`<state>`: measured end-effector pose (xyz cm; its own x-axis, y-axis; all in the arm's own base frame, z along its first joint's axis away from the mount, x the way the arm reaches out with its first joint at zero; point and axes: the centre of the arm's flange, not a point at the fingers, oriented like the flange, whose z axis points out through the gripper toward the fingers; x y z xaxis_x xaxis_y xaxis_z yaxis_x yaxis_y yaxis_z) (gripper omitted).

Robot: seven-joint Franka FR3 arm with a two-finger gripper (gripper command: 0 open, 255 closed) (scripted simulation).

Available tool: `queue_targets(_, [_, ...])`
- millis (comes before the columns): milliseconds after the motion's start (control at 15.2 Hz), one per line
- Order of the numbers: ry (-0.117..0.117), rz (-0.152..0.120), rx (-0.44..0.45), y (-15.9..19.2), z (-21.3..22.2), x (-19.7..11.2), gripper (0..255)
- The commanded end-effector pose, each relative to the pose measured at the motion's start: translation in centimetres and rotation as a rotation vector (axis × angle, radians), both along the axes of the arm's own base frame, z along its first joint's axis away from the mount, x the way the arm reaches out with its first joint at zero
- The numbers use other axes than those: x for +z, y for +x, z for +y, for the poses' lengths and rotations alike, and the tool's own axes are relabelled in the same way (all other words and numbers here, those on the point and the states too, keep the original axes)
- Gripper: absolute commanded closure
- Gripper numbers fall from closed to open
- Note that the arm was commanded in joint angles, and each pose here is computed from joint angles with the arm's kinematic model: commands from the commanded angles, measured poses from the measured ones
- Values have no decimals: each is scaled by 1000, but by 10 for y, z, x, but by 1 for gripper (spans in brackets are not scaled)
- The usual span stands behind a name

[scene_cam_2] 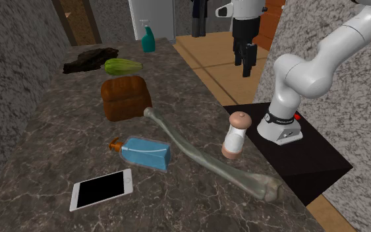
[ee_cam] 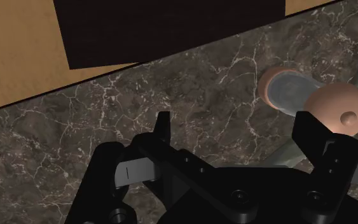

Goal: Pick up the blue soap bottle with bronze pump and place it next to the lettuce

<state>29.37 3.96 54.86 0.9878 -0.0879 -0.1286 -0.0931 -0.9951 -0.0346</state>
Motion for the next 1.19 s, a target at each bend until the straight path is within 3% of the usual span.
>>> queue_targets(0, [0,0,0,0,0,0,0])
queue_targets(1122, [-35,-65,-152,178,84,-89,0])
